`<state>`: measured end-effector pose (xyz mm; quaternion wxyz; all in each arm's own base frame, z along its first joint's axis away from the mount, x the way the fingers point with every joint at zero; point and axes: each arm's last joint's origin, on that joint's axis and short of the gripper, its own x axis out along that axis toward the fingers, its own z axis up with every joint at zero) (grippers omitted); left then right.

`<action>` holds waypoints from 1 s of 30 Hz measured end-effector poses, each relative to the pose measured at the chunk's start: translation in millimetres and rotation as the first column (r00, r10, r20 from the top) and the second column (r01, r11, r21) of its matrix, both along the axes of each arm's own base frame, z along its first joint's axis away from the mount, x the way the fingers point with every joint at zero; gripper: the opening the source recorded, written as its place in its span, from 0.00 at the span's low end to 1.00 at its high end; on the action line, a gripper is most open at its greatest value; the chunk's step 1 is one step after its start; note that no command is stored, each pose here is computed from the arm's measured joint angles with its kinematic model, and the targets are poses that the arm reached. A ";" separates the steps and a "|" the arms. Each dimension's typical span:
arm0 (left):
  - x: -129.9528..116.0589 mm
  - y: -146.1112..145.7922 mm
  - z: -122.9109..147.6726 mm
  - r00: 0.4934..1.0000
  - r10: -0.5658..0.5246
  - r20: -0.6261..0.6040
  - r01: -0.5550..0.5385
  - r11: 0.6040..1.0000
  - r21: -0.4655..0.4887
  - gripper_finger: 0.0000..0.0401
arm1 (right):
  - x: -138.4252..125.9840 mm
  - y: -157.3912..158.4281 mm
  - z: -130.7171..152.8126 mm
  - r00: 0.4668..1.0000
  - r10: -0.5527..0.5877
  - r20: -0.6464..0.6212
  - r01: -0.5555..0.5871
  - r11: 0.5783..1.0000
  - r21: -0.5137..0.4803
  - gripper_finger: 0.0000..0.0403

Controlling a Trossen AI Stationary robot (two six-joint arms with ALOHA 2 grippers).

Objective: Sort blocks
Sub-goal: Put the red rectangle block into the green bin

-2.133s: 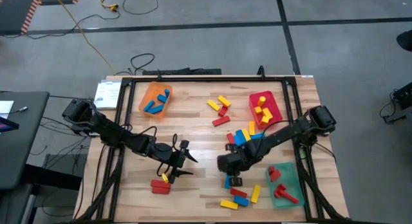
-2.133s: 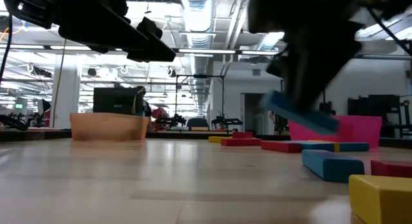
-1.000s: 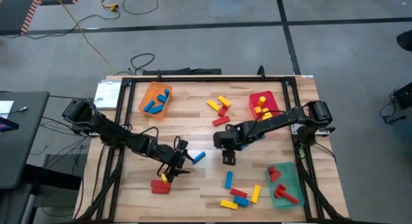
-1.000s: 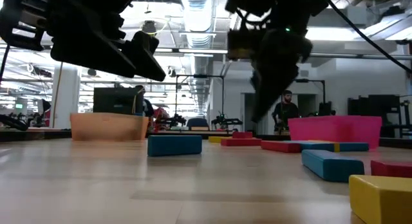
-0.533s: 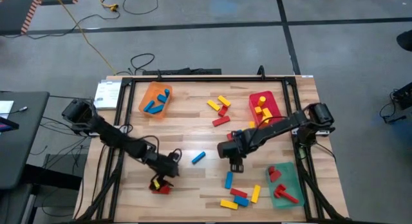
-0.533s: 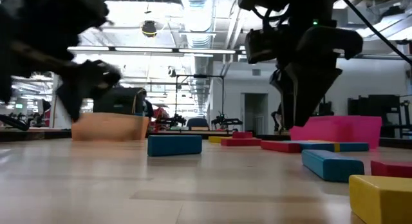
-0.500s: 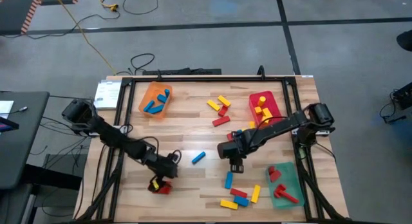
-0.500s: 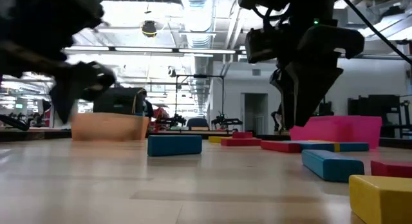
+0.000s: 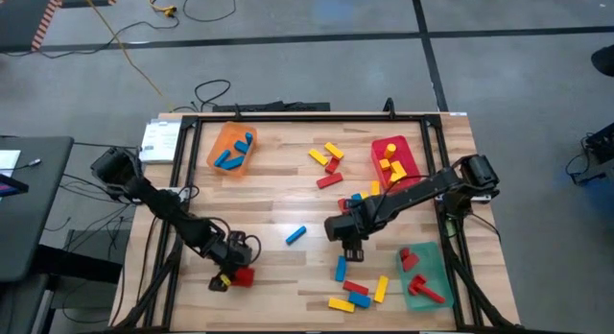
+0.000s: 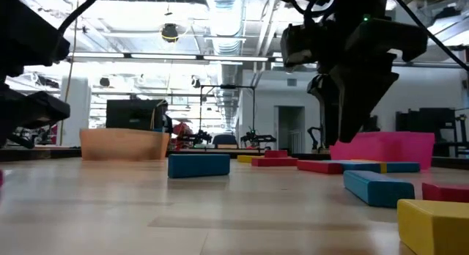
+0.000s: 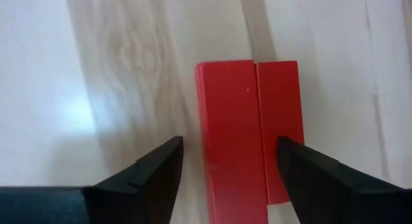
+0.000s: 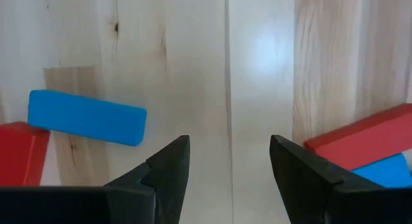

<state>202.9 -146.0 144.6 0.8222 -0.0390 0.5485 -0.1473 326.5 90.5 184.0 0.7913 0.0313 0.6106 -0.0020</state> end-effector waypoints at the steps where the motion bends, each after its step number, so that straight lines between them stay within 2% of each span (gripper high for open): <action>1: 0.6 0.6 0.1 1.000 0.004 0.006 -0.004 1.000 0.006 0.60 | 0.3 0.1 0.1 1.000 0.000 0.004 0.000 1.000 0.001 0.57; 8: 9.0 7.3 1.2 0.998 0.002 0.068 -0.004 1.000 0.031 0.60 | -1.0 5.2 0.2 1.000 0.016 0.006 -0.016 1.000 0.001 0.57; 12: 15.6 9.9 4.1 0.990 -0.018 0.143 0.012 0.999 0.042 0.60 | -1.4 6.5 0.3 1.000 0.021 0.006 -0.021 1.000 0.002 0.57; 15: 20.6 15.8 5.2 0.982 0.005 0.188 -0.021 0.996 0.085 0.60 | -1.5 7.3 0.3 1.000 0.024 0.006 -0.024 1.000 0.002 0.57; 22: 29.0 31.7 5.2 0.976 0.077 0.202 -0.101 0.989 0.112 0.60 | -1.9 9.0 0.3 1.000 0.029 0.008 -0.029 1.000 0.002 0.57; 30: 26.5 31.3 4.0 0.988 0.058 0.144 -0.068 0.996 0.060 0.60 | -2.2 11.8 0.5 0.999 0.037 0.013 -0.037 0.999 0.004 0.57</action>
